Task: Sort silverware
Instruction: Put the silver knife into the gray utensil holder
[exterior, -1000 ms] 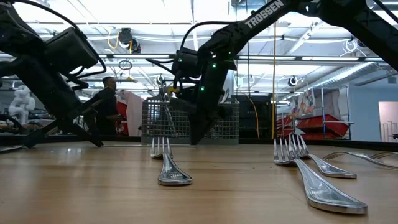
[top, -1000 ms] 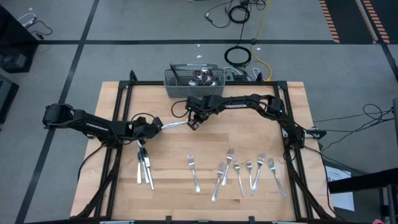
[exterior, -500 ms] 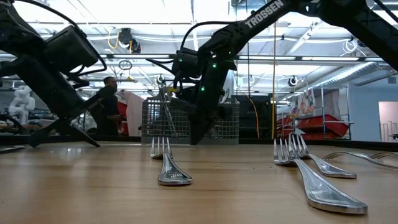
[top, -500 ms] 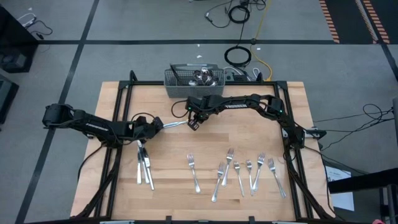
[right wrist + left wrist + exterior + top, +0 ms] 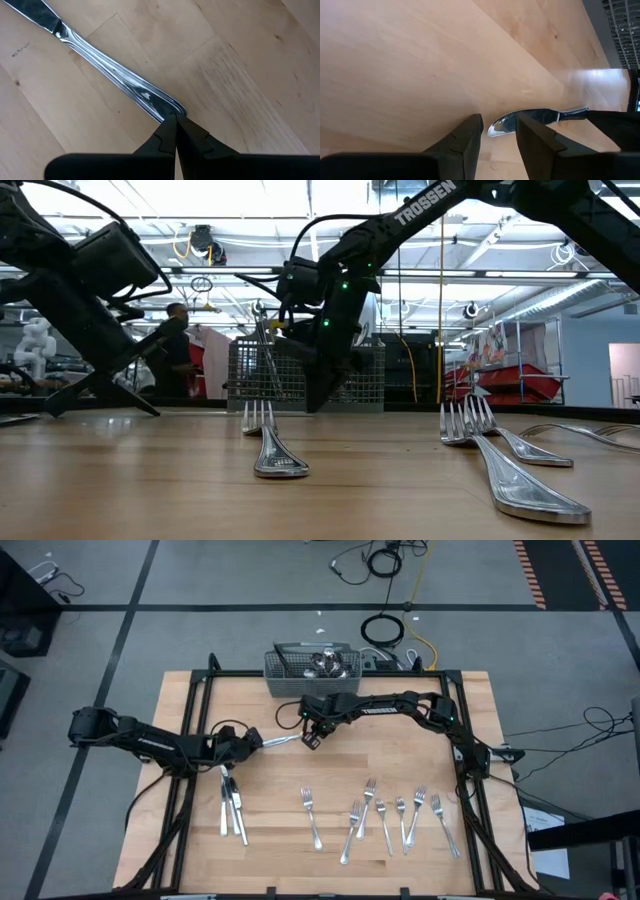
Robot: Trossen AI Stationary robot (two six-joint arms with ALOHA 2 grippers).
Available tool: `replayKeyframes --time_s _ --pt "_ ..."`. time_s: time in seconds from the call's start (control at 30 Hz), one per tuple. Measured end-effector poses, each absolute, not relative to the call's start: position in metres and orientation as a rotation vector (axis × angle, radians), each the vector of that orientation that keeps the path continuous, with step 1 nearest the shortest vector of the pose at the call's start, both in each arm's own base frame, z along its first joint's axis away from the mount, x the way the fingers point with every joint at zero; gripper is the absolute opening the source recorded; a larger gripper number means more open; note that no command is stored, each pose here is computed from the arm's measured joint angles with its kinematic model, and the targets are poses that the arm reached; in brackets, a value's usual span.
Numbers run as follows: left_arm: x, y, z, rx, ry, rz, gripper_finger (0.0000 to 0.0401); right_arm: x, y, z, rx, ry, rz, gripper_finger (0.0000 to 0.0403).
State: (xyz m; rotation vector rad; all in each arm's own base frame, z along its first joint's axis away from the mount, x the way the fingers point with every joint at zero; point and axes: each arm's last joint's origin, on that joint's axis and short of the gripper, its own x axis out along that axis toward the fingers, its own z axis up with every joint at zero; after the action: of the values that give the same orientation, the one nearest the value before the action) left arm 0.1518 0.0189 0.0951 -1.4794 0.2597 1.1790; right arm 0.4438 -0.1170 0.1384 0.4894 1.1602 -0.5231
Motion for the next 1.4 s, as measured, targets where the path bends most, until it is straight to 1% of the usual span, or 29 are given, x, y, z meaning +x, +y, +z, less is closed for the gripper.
replayKeyframes --time_s 0.13,0.27,0.53,0.6,0.63,0.73,0.77,0.97,1.1,1.27,1.33,1.4 --pt "0.153 0.019 0.094 -1.489 0.242 1.178 0.0135 0.444 -0.117 0.138 0.490 1.160 -0.521 0.0000" --pt "0.161 0.020 0.093 -1.455 0.253 1.120 0.0135 0.444 -0.117 0.138 0.491 1.156 -0.518 0.0000" --pt "0.162 0.020 0.092 -1.446 0.263 1.114 0.0133 0.444 -0.117 0.138 0.481 1.158 -0.511 0.0000" --pt "0.162 0.020 0.093 -1.442 0.268 1.108 0.0118 0.444 -0.117 0.138 0.477 1.159 -0.510 0.0000" --pt "0.163 0.019 0.093 -1.441 0.276 1.102 0.0105 0.444 -0.117 0.138 0.476 1.161 -0.511 0.0000" --pt "0.165 0.019 0.093 -1.406 0.306 1.055 0.0036 0.443 -0.117 0.138 0.470 1.170 -0.516 0.0000" --pt "0.165 0.019 0.094 -1.397 0.310 1.042 0.0021 0.443 -0.117 0.138 0.469 1.172 -0.519 0.0000" --pt "0.166 0.019 0.094 -1.390 0.301 1.034 0.0005 0.443 -0.117 0.139 0.455 1.172 -0.511 0.0000" --pt "0.167 0.019 0.098 -1.387 0.277 1.014 0.0003 0.443 -0.114 0.155 0.356 1.136 -0.456 0.0000" --pt "0.167 0.020 0.104 -1.383 0.234 0.975 0.0002 0.441 -0.112 0.211 0.232 0.977 -0.365 0.0001" --pt "0.169 0.019 0.107 -1.385 0.229 0.941 0.0002 0.438 -0.113 0.222 0.164 0.957 -0.334 0.0008" --pt "0.170 0.019 0.109 -1.402 0.228 0.913 0.0002 0.437 -0.110 0.230 0.098 0.942 -0.279 0.0027"
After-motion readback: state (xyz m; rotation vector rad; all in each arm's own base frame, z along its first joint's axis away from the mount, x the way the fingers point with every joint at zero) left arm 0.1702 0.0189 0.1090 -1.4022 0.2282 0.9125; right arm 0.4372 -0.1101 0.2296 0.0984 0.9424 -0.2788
